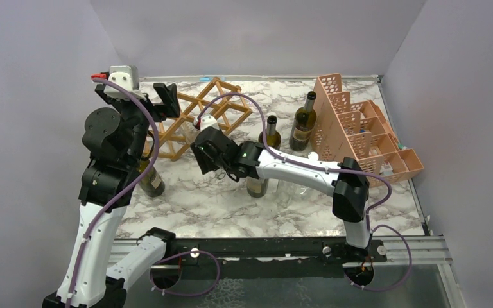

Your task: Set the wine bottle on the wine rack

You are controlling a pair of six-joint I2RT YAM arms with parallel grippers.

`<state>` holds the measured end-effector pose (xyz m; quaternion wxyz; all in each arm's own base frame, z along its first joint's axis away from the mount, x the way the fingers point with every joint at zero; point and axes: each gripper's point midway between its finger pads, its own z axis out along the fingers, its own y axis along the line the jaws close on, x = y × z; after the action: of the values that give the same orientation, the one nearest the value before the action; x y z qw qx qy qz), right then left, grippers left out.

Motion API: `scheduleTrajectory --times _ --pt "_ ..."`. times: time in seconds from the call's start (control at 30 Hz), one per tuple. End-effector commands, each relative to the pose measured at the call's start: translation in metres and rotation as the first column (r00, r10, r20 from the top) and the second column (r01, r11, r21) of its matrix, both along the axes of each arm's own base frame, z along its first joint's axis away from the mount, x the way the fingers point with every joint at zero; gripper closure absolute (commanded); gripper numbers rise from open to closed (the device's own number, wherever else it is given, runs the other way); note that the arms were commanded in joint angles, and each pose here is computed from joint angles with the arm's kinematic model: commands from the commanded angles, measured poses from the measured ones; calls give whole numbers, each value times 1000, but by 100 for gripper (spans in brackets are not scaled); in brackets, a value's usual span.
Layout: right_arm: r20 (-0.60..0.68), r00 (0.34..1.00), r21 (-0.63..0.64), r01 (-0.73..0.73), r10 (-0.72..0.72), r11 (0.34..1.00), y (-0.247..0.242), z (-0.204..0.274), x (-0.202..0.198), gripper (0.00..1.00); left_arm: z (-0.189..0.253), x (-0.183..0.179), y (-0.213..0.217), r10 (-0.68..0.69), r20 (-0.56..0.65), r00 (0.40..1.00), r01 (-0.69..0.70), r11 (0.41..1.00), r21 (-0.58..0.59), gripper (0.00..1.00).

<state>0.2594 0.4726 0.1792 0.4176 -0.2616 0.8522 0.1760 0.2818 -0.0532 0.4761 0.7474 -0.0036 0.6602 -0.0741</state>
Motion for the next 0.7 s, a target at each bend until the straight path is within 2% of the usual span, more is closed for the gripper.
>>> scheduleTrajectory --times 0.0,0.3,0.67 --pt "85 989 94 111 -119 989 -2 32 41 99 4 -2 -7 -40 -11 999 40 999 -17 1" --pt "102 986 117 123 -135 986 -4 41 53 99 -5 9 -15 -62 -45 997 61 998 -24 1" --pt "104 994 151 2 -18 988 25 39 54 99 -8 11 -17 -72 -58 996 71 997 -17 1"
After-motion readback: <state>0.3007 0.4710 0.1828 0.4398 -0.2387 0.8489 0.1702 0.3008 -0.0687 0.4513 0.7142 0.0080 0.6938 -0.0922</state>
